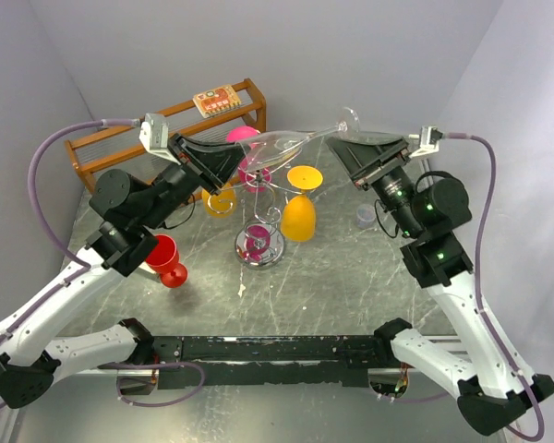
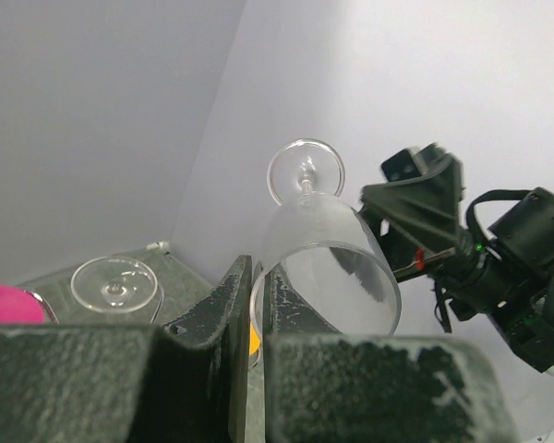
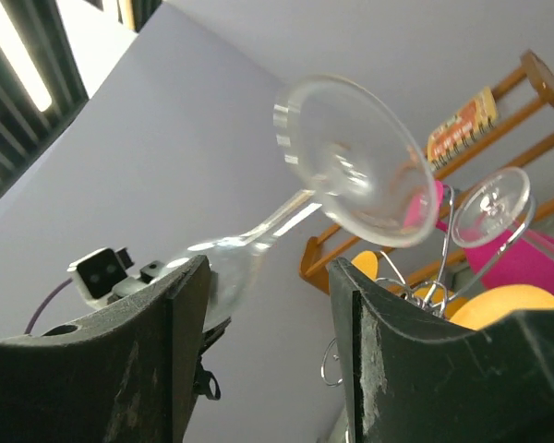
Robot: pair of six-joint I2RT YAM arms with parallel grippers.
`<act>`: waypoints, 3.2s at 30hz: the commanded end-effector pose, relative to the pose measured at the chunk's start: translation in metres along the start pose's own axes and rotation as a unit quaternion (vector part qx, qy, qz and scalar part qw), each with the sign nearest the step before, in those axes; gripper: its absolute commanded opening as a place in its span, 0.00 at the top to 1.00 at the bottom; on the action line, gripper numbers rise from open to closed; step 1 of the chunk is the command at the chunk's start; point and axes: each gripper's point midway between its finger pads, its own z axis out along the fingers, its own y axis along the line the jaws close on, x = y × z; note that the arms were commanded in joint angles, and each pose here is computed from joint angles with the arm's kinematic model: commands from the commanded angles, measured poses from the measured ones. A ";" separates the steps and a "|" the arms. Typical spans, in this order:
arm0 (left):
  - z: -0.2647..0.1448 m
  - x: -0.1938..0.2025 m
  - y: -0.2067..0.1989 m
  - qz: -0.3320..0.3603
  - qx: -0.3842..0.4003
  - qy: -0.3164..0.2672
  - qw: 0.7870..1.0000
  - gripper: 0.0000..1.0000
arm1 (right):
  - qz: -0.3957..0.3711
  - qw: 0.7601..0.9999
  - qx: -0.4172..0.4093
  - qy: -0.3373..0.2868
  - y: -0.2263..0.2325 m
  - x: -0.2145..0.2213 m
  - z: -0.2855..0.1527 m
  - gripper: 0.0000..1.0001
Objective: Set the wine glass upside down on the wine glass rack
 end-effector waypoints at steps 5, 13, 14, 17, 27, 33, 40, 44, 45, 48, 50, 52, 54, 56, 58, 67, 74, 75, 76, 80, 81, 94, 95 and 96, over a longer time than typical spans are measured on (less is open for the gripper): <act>0.006 -0.025 -0.018 0.002 0.044 -0.063 0.997 0.93 | 0.078 0.997 -0.020 -0.006 0.009 -0.002 0.008 0.47; 0.006 -0.021 -0.023 -0.002 0.062 -0.056 0.997 0.93 | 0.103 0.994 -0.037 -0.014 0.013 -0.005 0.015 0.48; 0.006 -0.020 -0.024 -0.004 0.065 -0.055 0.996 0.93 | 0.107 0.994 -0.032 -0.010 0.010 -0.003 0.017 0.48; 0.007 -0.017 -0.026 -0.006 0.074 -0.051 0.996 0.93 | 0.120 0.992 -0.032 0.002 0.007 0.003 0.022 0.50; 0.007 -0.005 -0.034 -0.017 0.103 -0.032 0.994 0.93 | 0.132 0.989 -0.057 0.020 0.009 0.011 0.029 0.63; 0.003 0.002 -0.044 -0.017 0.138 -0.021 0.990 0.93 | 0.135 0.988 -0.069 0.025 0.010 0.014 0.029 0.81; -0.001 0.012 -0.050 -0.020 0.165 -0.009 0.986 0.93 | 0.133 0.987 -0.093 0.017 0.015 0.012 0.025 0.91; -0.001 0.017 -0.051 -0.023 0.168 0.000 0.986 0.93 | 0.134 0.986 -0.099 0.013 0.016 0.011 0.024 0.90; -0.002 0.018 -0.051 -0.023 0.170 0.002 0.985 0.93 | 0.136 0.986 -0.100 0.012 0.016 0.011 0.024 0.88; -0.003 0.021 -0.052 -0.027 0.175 0.006 0.984 0.93 | 0.137 0.985 -0.105 0.012 0.017 0.011 0.024 0.82; -0.003 0.024 -0.052 -0.028 0.177 0.009 0.984 0.93 | 0.137 0.984 -0.109 0.015 0.017 0.012 0.026 0.80; -0.004 0.025 -0.051 -0.027 0.175 0.012 0.984 0.93 | 0.138 0.984 -0.115 0.016 0.019 0.012 0.026 0.79; -0.004 0.026 -0.051 -0.027 0.175 0.014 0.984 0.93 | 0.140 0.983 -0.119 0.017 0.021 0.013 0.026 0.79; -0.004 0.028 -0.050 -0.028 0.174 0.017 0.984 0.93 | 0.139 0.983 -0.122 0.018 0.022 0.012 0.026 0.79; -0.005 0.029 -0.050 -0.028 0.175 0.019 0.984 0.93 | 0.138 0.983 -0.121 0.018 0.021 0.013 0.027 0.81; -0.009 0.033 -0.043 -0.029 0.149 0.030 0.988 0.72 | 0.102 0.990 -0.099 0.007 0.006 0.015 0.023 1.00; -0.025 0.028 -0.035 -0.009 0.118 0.025 0.993 0.40 | 0.035 0.995 -0.094 -0.010 0.008 0.010 0.009 1.00; -0.028 0.029 -0.033 -0.005 0.112 0.026 0.993 0.38 | 0.022 0.995 -0.094 -0.012 0.009 0.009 0.006 1.00; -0.031 0.030 -0.031 -0.001 0.107 0.028 0.994 0.35 | 0.009 0.995 -0.094 -0.011 0.010 0.009 0.004 1.00; -0.044 0.029 -0.028 0.021 0.093 0.033 0.995 0.30 | -0.058 0.994 -0.095 0.000 0.012 0.011 -0.007 1.00; -0.047 0.028 -0.028 0.026 0.090 0.034 0.995 0.29 | -0.075 0.992 -0.097 0.004 0.014 0.012 -0.010 1.00; -0.054 0.005 -0.059 0.040 0.144 0.042 0.988 0.26 | -0.263 0.940 -0.181 0.116 0.037 0.045 -0.041 1.00; -0.054 0.006 -0.061 0.038 0.152 0.045 0.987 0.26 | -0.273 0.935 -0.189 0.122 0.038 0.047 -0.043 1.00; -0.053 0.006 -0.064 0.035 0.159 0.049 0.985 0.25 | -0.285 0.928 -0.200 0.130 0.040 0.050 -0.046 1.00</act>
